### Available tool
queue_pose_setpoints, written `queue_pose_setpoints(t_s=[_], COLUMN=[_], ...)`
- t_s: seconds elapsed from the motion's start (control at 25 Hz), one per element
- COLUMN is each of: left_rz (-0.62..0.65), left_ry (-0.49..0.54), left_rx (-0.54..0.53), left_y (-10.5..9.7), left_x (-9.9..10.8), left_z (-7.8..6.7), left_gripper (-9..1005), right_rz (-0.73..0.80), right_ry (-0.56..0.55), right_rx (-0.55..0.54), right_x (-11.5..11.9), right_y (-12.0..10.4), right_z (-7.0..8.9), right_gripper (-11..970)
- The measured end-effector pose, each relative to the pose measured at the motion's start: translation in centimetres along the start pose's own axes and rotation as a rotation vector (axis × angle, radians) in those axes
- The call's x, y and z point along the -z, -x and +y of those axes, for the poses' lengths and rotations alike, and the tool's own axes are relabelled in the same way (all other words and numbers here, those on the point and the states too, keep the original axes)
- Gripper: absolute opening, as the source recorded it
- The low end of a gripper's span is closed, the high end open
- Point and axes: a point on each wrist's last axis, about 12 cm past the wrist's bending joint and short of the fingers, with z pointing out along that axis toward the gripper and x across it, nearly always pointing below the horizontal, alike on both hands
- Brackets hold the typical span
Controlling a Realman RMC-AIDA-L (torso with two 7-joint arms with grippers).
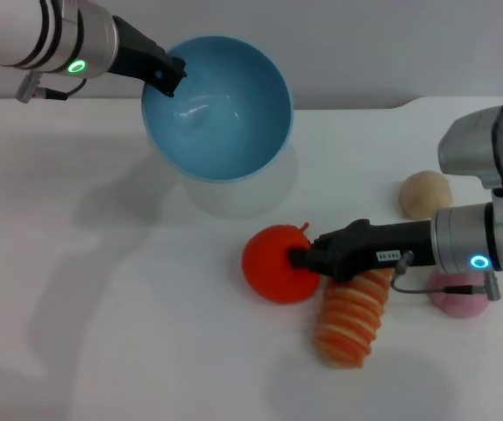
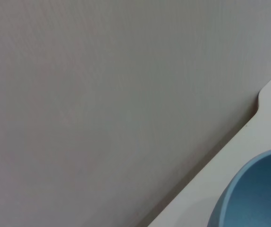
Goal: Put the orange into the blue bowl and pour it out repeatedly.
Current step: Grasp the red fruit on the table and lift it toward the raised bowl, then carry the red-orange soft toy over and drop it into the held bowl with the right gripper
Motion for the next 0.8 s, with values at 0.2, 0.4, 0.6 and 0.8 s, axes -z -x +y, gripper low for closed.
queue_pose_setpoints(t_s=[0.2, 0.4, 0.6, 0.8], left_rz=[0.002, 0.005, 0.078, 0.161], left_ry=[0.0, 0.001, -0.053, -0.136], left_rx=[0.001, -0.002, -0.025, -0.074], left_y=[-0.2, -0.2, -0.2, 0.5], left_x=[0.0, -0.1, -0.1, 0.0], left_z=[0.0, 0.0, -0.8, -2.4], left_gripper=[0, 0, 0, 0], right_rz=[-0.079, -0.202, -0.351, -0.443], right_ry=[0.098, 0.133, 0.199, 0.209], right_rx=[0.046, 0.108, 0.2, 0.275], right_x=[1.4, 5.2, 9.7, 11.7], right_y=[0.5, 1.7, 2.9, 3.7], right_z=[1.0, 1.5, 2.8, 3.4], right_gripper=[70, 47, 31, 32])
